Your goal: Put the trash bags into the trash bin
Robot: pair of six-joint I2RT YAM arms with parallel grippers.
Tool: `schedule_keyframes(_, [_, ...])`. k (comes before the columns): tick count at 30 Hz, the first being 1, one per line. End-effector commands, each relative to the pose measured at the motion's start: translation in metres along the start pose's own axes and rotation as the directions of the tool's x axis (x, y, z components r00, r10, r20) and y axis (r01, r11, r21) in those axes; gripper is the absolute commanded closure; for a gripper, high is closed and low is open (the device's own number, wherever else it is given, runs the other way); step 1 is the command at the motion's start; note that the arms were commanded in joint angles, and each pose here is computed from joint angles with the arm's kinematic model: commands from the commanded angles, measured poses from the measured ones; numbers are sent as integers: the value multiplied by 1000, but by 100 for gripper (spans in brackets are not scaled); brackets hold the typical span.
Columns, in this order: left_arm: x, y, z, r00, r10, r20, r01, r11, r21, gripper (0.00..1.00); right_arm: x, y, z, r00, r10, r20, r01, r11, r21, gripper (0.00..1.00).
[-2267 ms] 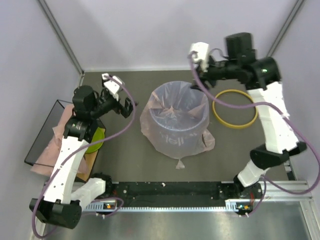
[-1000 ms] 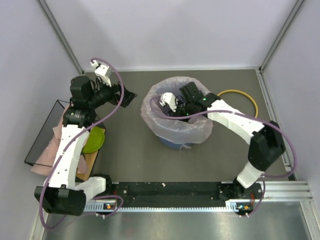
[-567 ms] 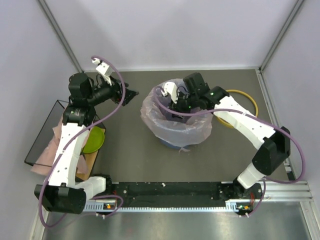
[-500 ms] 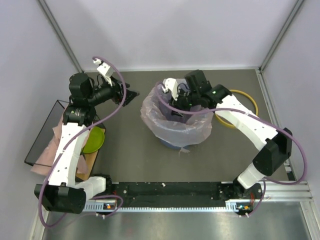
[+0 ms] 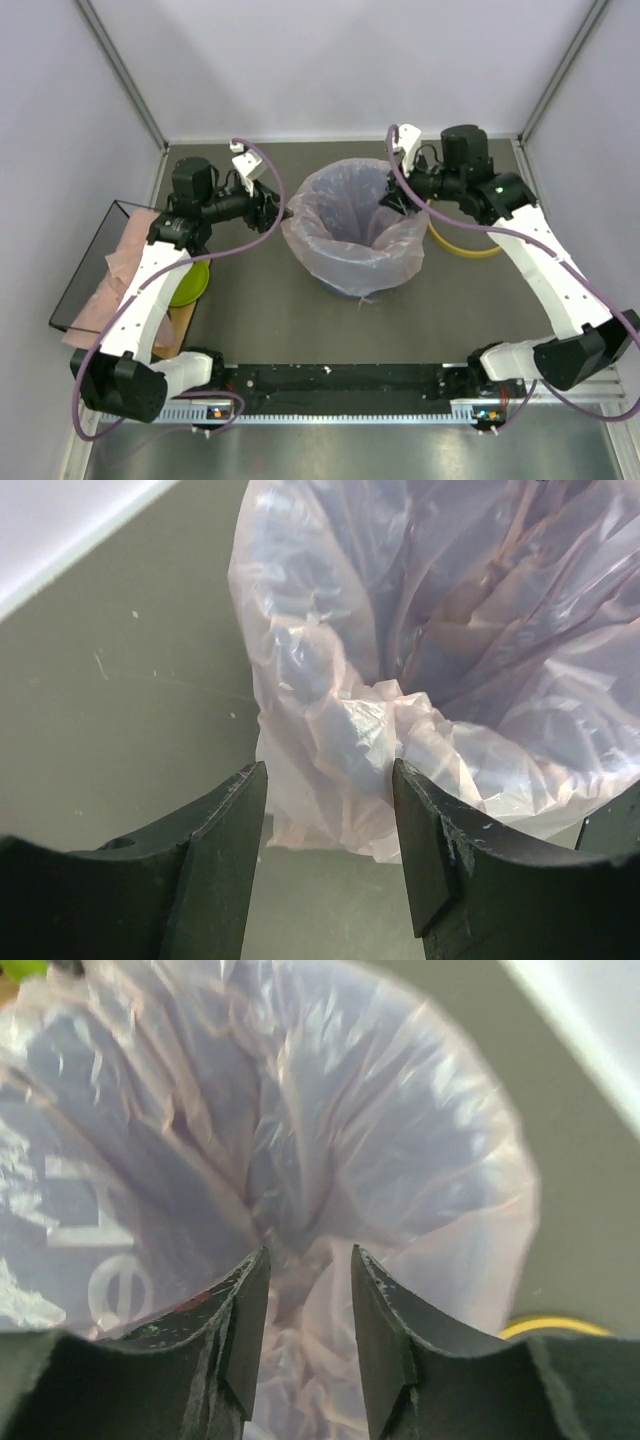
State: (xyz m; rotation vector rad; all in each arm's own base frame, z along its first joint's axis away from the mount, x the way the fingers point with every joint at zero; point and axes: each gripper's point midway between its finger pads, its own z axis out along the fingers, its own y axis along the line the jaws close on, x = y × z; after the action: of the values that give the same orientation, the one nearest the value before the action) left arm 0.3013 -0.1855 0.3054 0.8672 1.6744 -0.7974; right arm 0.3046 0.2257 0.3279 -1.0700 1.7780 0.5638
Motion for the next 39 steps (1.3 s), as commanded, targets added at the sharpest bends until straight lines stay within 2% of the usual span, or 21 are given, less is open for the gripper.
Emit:
schedule_keyframes(1, [15, 6, 2, 997, 58, -48, -59, 998, -18, 42, 53, 18, 22, 991, 69, -116, -80, 992, -97, 63])
schedule_keyframes(6, [22, 4, 0, 993, 82, -86, -84, 996, -19, 41, 79, 20, 45, 983, 70, -172, -91, 989, -118, 66])
schedule_keyframes(9, [23, 4, -2, 991, 82, -102, -85, 996, -31, 39, 71, 23, 51, 986, 47, -161, -67, 990, -125, 65])
schedule_keyframes(10, [22, 3, -3, 992, 74, -106, -78, 997, -29, 29, 64, 24, 50, 988, 46, -147, -65, 990, -127, 62])
schedule_keyframes(11, [13, 1, -6, 993, 73, -91, -77, 996, -36, 24, 48, 19, 45, 991, 62, -116, -74, 992, -102, 53])
schedule_keyframes(12, [9, 1, -8, 995, 64, -82, -68, 996, -48, 20, 36, 20, 37, 994, 63, -89, -72, 993, -98, 48])
schedule_keyframes(14, [-7, 0, -10, 998, 48, -36, -50, 996, -70, 16, 2, 21, 22, 999, 52, -7, -53, 993, -104, 39])
schedule_keyframes(16, [-17, -2, -13, 998, 53, -14, -54, 996, -70, 15, -9, 21, 15, 1000, 18, 14, -17, 995, -100, 39])
schedule_keyframes(19, [-34, 4, -14, 999, 49, 13, -48, 993, -108, 16, -8, 17, 16, 998, -58, -11, 57, 993, -99, 44])
schedule_keyframes(24, [-56, 17, -16, 998, -19, 56, 28, 987, -158, 15, 39, 30, 61, 966, -137, -218, 92, 975, -204, 56])
schedule_keyframes(26, [-61, 24, -22, 996, -50, 73, 63, 979, -195, 15, 71, 30, 77, 930, -168, -326, 90, 967, -240, 61])
schedule_keyframes(31, [-65, 43, -45, 983, -121, 137, 157, 944, -290, 12, 138, 23, 95, 835, -249, -491, 123, 954, -273, 74])
schedule_keyframes(33, [-61, 45, -48, 976, -153, 156, 193, 936, -294, 12, 162, 23, 108, 811, -239, -534, 93, 954, -285, 76])
schedule_keyframes(35, [-59, 46, -51, 973, -161, 167, 205, 932, -299, 12, 178, 32, 118, 809, -196, -553, 27, 954, -298, 80])
schedule_keyframes(39, [-53, 48, -54, 972, -163, 169, 209, 928, -310, 11, 202, 34, 147, 814, -156, -560, -20, 955, -295, 83])
